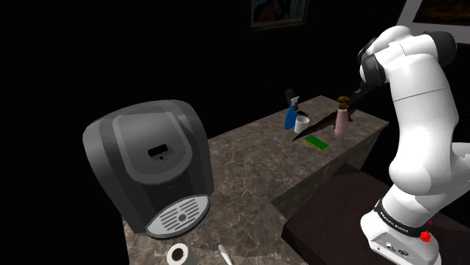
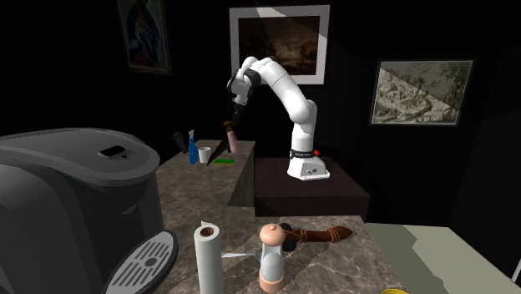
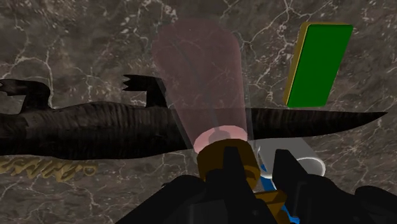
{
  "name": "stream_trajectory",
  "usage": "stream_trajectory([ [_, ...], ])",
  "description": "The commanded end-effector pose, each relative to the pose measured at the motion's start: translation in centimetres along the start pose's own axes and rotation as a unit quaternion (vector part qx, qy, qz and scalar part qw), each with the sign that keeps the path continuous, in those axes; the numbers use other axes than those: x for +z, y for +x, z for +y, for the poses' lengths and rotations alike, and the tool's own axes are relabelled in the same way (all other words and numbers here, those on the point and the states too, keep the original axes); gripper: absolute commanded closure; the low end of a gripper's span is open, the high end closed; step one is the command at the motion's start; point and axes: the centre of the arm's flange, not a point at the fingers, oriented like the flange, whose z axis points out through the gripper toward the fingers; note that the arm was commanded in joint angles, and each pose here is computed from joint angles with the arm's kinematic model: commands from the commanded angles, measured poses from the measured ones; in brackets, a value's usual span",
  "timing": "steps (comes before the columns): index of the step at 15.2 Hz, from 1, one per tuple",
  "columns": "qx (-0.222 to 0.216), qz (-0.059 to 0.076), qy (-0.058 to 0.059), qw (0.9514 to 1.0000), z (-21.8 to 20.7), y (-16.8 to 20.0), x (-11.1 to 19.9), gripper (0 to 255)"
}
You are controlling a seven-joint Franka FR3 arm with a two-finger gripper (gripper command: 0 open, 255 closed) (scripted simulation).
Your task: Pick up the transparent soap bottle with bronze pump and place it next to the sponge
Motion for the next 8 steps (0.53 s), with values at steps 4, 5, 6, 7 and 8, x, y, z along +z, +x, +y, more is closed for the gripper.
stream_trajectory([
  [4,0.0,-0.001,0.001,1.0,0.0,0.0,0.1,0],
  [5,0.0,-0.001,0.001,1.0,0.0,0.0,0.1,0],
  [6,0.0,-0.001,0.001,1.0,0.0,0.0,0.1,0],
  [7,0.0,-0.001,0.001,1.0,0.0,-0.1,0.1,0],
  [8,0.0,-0.001,0.001,1.0,0.0,-0.1,-1.2,0],
])
